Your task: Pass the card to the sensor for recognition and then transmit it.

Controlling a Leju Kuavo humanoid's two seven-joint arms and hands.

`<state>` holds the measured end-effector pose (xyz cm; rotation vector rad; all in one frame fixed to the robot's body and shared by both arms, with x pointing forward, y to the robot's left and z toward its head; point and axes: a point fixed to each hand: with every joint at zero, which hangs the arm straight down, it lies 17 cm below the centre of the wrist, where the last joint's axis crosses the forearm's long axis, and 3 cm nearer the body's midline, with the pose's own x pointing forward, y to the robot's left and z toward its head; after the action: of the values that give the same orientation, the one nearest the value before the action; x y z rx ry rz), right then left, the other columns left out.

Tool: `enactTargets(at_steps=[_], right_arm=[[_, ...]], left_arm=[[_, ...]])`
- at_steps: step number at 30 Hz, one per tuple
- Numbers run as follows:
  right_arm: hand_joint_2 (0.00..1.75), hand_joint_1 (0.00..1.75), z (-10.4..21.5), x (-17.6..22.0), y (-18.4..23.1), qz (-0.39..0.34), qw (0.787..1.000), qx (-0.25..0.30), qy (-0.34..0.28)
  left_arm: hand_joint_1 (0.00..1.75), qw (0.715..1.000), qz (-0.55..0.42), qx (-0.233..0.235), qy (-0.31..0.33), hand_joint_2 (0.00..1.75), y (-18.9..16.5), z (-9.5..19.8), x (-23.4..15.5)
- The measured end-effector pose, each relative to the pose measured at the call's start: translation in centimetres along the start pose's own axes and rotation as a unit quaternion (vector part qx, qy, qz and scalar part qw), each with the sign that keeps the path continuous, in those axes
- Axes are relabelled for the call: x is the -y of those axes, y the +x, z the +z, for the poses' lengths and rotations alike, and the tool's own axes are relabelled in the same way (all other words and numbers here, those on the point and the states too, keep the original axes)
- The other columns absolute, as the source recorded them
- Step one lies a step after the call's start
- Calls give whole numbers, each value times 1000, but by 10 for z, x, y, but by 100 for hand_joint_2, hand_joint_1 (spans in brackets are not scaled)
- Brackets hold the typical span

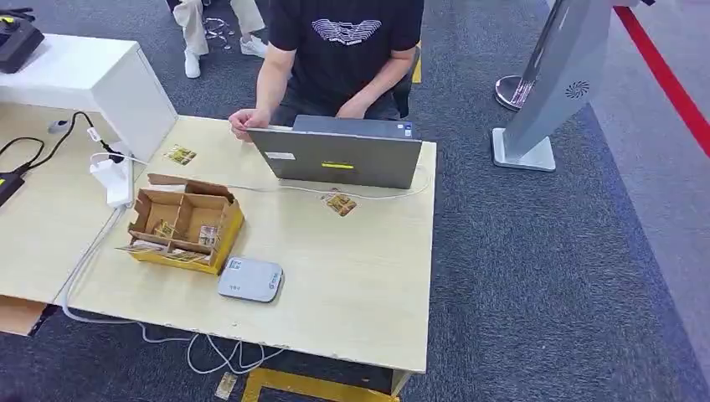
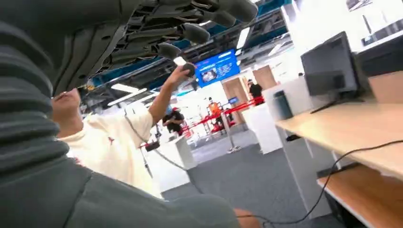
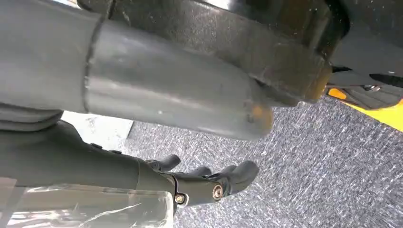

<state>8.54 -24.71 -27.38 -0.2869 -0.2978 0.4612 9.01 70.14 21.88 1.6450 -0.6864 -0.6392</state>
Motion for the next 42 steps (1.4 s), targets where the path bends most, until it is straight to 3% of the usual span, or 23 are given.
enactTargets(at_steps=[4,9,16,21,28,34,42], right_arm=[[0,0,0,0,0,2,1000,1,0],[0,0,0,0,3,13,1000,7,0],[0,0,0,1,5,22,1000,13,1],[0,0,-1,1,9,31,999,21,1],[0,0,-2,3,14,57,998,30,0],[0,0,-2,4,14,57,998,26,-1],[0,0,-2,5,13,51,999,20,-2]], left_arm=[[0,1000,-2,23,11,175,15,-10,-17],[0,997,-6,68,44,175,38,-53,-58],[0,992,-16,97,84,175,54,-83,-98],[0,986,2,94,136,175,69,-141,-153],[0,977,14,139,161,175,116,-233,-217],[0,978,-4,172,119,175,177,-277,-211],[0,972,-32,211,95,175,233,-288,-194]])
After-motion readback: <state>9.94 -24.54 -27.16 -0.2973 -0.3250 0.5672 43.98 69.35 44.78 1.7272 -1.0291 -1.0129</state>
